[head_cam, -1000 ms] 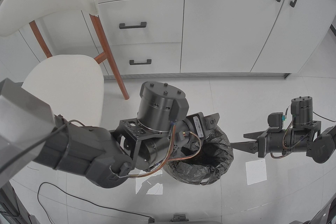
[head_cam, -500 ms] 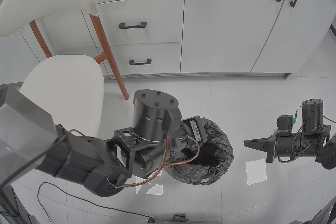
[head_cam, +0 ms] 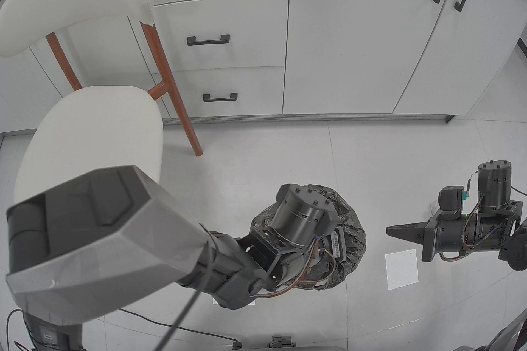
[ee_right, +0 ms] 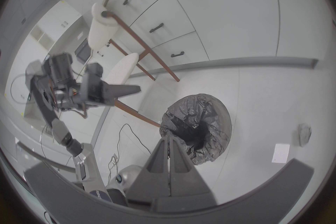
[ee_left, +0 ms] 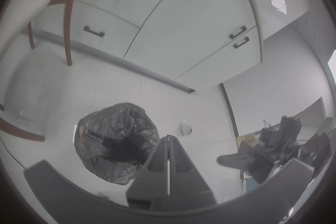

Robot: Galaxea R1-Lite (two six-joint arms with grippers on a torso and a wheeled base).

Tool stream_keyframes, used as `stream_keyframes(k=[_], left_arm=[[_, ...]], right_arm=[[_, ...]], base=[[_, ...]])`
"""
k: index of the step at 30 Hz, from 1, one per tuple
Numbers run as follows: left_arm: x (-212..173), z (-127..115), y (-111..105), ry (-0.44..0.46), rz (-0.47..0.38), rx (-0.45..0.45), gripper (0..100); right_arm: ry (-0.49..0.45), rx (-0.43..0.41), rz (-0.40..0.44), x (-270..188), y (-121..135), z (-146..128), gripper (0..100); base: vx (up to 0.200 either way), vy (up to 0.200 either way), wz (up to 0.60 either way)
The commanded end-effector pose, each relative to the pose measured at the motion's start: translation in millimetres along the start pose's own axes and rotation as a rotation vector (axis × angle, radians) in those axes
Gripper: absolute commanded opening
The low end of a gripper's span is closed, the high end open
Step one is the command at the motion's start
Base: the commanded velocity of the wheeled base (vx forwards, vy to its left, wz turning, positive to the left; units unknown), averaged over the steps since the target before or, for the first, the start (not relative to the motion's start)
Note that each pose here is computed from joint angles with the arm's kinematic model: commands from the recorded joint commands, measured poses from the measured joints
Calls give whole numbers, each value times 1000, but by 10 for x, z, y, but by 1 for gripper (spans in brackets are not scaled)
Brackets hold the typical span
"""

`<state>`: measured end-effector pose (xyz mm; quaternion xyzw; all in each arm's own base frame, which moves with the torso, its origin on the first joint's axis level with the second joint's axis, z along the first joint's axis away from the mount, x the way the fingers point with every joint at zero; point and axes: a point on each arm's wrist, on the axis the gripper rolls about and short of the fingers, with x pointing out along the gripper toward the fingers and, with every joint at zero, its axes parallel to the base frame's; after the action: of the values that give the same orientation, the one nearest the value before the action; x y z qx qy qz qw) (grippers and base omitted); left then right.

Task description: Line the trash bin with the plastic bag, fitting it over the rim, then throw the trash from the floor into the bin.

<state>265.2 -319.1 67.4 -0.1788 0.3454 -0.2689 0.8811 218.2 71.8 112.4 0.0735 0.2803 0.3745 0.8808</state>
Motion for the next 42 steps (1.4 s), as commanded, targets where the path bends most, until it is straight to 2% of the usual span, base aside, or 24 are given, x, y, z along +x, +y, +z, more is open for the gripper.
stream_keyframes(k=[1,4,11,14,17,23,26,29,32,35,37,38,41,42], left_arm=[[252,-158,25,59,3,9,0],[216,-178,9,90,-28,12,0],[339,-190,106,106,-30,1,0],[381,-195,204,157,-56,-13,0],[379,-177,269,225,-117,-29,0],[391,-72,366,248,-57,-32,0],[369,54,412,199,-43,-20,0],[150,302,339,134,-110,-37,0],[-84,405,267,113,-210,-31,0],[-461,513,170,-14,-336,-5,0],[-481,514,162,-20,-342,-3,0],[-835,489,163,-136,-427,17,0],[-1086,415,240,-221,-471,19,0],[-1101,409,245,-226,-474,16,0]], right_arm=[[3,4,-3,-9,-6,-7,0],[8,7,-4,-12,-6,-25,0],[6,6,-4,-11,-6,-20,0],[9,8,-4,-12,-5,-29,0],[7,6,-2,-16,1,-25,0],[5,4,3,-15,2,-20,0],[4,6,7,-12,2,-16,0],[-9,1,20,-5,18,16,0],[-39,15,52,-27,39,75,0],[-162,-5,72,-224,162,218,0],[-168,-5,73,-237,170,223,0],[-255,43,95,-424,286,303,0],[-309,142,91,-540,283,346,0],[-310,151,88,-545,276,347,0]], base=[[0,0,0],[0,0,0],[0,0,0],[0,0,0],[0,0,0],[0,0,0],[0,0,0],[0,0,0],[0,0,0],[0,0,0],[0,0,0],[0,0,0],[0,0,0],[0,0,0]])
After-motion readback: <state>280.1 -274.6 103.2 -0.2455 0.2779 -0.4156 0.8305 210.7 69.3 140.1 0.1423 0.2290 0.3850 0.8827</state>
